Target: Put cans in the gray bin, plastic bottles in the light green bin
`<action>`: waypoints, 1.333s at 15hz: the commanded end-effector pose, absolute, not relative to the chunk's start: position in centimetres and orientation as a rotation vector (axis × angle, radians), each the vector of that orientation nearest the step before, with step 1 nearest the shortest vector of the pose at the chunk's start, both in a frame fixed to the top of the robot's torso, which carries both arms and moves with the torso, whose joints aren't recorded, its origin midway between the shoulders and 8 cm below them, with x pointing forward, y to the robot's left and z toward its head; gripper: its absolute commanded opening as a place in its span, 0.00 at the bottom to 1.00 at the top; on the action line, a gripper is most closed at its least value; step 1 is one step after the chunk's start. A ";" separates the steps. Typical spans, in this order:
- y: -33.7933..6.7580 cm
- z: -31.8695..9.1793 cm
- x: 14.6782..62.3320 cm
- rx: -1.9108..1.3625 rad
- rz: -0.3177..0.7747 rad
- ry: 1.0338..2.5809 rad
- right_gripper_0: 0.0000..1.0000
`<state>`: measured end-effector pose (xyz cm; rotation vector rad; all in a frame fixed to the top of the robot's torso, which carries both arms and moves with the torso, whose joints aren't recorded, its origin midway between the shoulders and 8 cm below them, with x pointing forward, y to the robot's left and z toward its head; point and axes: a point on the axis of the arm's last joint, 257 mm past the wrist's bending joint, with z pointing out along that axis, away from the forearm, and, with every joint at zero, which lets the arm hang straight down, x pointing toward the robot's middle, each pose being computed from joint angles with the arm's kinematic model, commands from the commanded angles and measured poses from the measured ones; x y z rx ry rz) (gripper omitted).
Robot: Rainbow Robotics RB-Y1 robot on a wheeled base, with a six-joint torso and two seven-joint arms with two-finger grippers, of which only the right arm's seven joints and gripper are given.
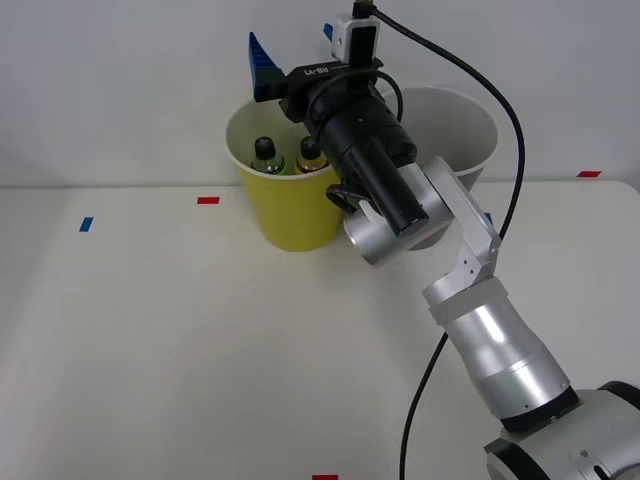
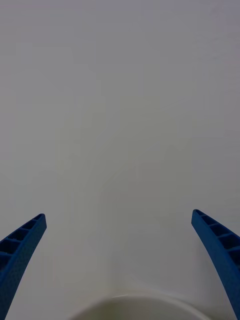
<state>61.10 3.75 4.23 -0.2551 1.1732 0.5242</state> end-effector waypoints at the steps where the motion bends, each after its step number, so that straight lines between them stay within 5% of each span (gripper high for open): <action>1: 3.9 4.4 61.0 -0.259 0.528 1.165 1.00; 7: 3.2 5.7 60.0 -0.301 0.558 1.085 1.00; 14: -1.5 5.3 53.8 -0.282 0.737 1.029 1.00; 20: -8.7 -2.3 48.1 -0.243 0.672 1.150 1.00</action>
